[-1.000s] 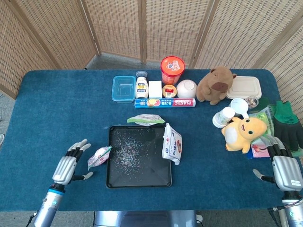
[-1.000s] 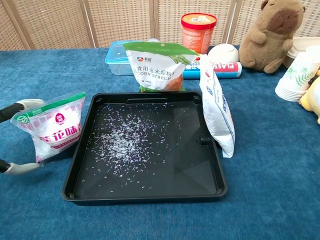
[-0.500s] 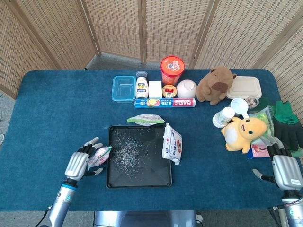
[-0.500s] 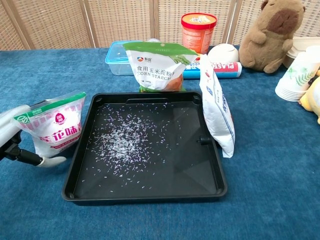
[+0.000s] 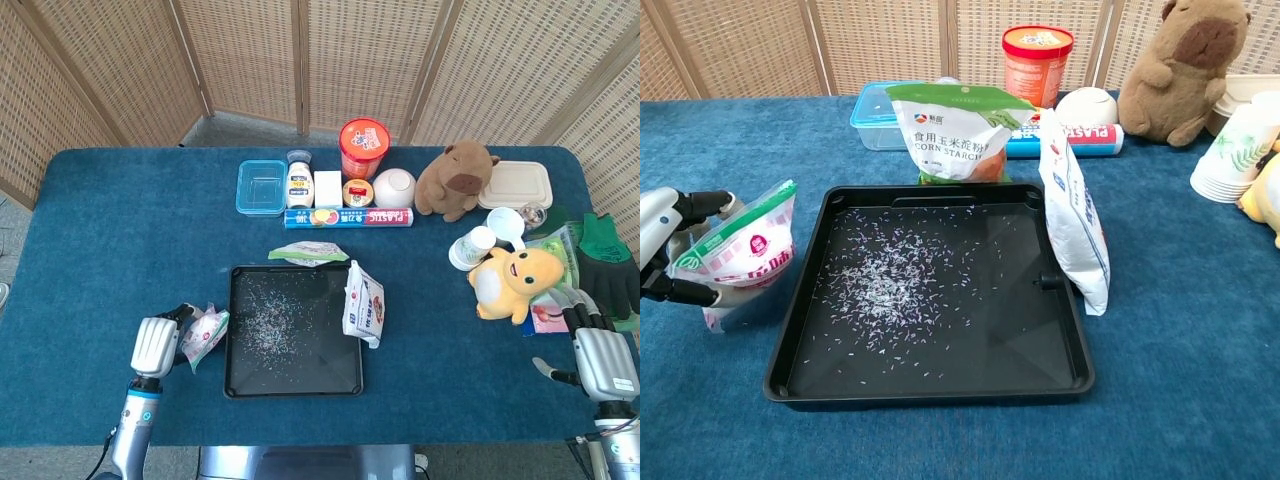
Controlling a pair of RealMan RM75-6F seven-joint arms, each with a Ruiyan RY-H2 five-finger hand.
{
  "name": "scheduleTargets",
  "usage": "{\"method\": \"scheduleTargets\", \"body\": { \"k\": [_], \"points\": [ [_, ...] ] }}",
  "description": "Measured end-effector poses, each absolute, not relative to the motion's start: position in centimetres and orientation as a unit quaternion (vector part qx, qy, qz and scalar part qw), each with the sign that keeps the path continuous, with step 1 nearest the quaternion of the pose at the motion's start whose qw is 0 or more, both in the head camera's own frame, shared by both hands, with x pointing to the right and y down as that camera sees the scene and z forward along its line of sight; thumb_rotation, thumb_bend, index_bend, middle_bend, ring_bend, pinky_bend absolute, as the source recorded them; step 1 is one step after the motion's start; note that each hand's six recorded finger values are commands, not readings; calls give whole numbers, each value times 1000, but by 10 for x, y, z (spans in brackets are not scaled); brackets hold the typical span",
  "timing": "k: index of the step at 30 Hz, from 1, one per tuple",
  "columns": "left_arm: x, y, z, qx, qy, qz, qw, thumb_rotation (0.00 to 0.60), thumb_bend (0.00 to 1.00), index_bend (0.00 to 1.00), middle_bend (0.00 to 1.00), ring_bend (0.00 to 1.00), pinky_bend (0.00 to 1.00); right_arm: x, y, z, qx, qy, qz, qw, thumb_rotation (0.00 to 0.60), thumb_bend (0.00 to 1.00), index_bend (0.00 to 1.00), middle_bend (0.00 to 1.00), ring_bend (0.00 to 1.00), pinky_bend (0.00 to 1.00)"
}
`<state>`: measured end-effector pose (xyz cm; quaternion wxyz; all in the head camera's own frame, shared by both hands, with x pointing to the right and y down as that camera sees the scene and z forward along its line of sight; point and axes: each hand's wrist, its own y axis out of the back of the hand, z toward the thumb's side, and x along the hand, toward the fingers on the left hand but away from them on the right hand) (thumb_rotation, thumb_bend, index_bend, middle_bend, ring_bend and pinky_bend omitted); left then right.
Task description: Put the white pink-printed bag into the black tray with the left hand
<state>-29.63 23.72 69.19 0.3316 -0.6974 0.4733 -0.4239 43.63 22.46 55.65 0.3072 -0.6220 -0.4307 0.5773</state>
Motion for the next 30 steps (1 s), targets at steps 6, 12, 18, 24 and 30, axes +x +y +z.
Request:
{"method": "scheduleTargets", "body": {
  "k": [6,12,18,24,30],
  "points": [
    [-301,225,682,-721,438,-396,364,600,262,737,650,662,695,437,224,556,-621,-431,578,307,600,0,5,0,0,73],
    [-312,196,659,-737,342,-372,448,600,253,737,650,662,678,436,224,555,-622,-433,576,307,600,0,5,0,0,73],
    [-303,172,635,-705,217,-353,575,600,253,738,650,662,669,435,225,556,-622,-430,578,307,600,0,5,0,0,73],
    [-277,155,621,-625,72,-320,708,600,299,753,650,662,667,434,225,556,-621,-429,579,308,600,0,5,0,0,74],
    [-251,143,620,-557,-20,-283,781,600,329,754,650,662,667,435,225,556,-622,-430,578,308,600,0,5,0,0,73]
  ]
}}
